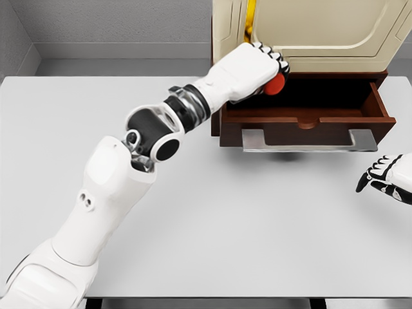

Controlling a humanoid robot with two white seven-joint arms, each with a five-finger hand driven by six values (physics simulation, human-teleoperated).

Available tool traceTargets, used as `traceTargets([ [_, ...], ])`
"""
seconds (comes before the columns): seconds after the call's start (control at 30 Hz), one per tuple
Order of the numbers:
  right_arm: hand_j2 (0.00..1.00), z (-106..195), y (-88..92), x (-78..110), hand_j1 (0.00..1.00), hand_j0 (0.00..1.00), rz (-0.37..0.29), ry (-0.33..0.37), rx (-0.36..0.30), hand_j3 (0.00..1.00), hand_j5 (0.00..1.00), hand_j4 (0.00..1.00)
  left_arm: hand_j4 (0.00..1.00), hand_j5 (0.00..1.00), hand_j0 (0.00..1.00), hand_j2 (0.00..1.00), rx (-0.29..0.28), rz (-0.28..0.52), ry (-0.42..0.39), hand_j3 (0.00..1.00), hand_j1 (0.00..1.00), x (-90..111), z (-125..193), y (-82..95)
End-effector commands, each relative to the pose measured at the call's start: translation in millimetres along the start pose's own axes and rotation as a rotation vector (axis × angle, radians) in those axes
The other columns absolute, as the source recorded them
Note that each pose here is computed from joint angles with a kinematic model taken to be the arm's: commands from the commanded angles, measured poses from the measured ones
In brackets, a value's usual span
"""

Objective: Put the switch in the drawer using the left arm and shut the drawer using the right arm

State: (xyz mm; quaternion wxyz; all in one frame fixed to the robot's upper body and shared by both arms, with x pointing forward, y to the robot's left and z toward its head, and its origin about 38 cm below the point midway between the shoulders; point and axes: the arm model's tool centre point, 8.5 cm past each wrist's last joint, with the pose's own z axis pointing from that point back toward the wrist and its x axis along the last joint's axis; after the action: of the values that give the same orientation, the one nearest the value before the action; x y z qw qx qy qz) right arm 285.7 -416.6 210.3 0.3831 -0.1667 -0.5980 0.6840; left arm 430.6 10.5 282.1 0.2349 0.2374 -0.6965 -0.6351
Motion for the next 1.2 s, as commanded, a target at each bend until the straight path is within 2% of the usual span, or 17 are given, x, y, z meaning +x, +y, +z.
traceTargets([
  [0.0, 0.46, 0, -0.7, -0.1, 0.46, 0.46, -0.004, 0.000, -0.003, 0.46, 0.46, 0.46, 0.31, 0.31, 0.31, 0.31, -0.009, -0.004, -0.001, 0.31, 0.31, 1, -1, -3.0],
  [0.13, 0.46, 0, -0.6, -0.5, 0.46, 0.46, -0.004, 0.002, -0.003, 0.46, 0.46, 0.46, 0.33, 0.33, 0.33, 0.33, -0.011, -0.011, -0.012, 0.33, 0.33, 4, -3, -2.7],
  [0.17, 0.46, 0, -0.6, -0.5, 0.46, 0.46, -0.004, 0.002, -0.003, 0.46, 0.46, 0.46, 0.37, 0.37, 0.37, 0.37, -0.010, -0.017, -0.016, 0.37, 0.37, 5, -3, -1.6],
  [0.2, 0.46, 0, -0.9, -0.6, 0.46, 0.46, -0.003, 0.002, -0.002, 0.46, 0.46, 0.46, 0.48, 0.48, 0.48, 0.48, -0.010, -0.017, -0.019, 0.48, 0.48, 5, -3, -1.3],
  [0.23, 0.46, 0, -0.5, -0.5, 0.46, 0.46, -0.004, 0.002, -0.002, 0.46, 0.46, 0.46, 0.64, 0.64, 0.64, 0.64, -0.008, -0.021, -0.018, 0.64, 0.64, 5, -3, -0.6],
  [0.33, 0.46, 0, -0.8, -0.6, 0.46, 0.46, -0.003, 0.002, -0.001, 0.46, 0.46, 0.46, 0.73, 0.73, 0.73, 0.73, -0.008, -0.023, -0.016, 0.73, 0.73, 5, -3, -0.6],
  [0.9, 0.46, 0, -0.5, -0.5, 0.46, 0.46, -0.003, 0.002, -0.002, 0.46, 0.46, 0.46, 0.73, 0.73, 0.73, 0.73, -0.031, -0.070, -0.019, 0.73, 0.73, 12, -6, -6.5],
  [1.17, 0.46, 1, -0.3, -0.9, 0.46, 0.46, -0.003, 0.003, 0.000, 0.46, 0.46, 0.46, 0.73, 0.73, 0.73, 0.73, -0.013, -0.058, -0.022, 0.73, 0.73, 17, -1, -5.2],
])
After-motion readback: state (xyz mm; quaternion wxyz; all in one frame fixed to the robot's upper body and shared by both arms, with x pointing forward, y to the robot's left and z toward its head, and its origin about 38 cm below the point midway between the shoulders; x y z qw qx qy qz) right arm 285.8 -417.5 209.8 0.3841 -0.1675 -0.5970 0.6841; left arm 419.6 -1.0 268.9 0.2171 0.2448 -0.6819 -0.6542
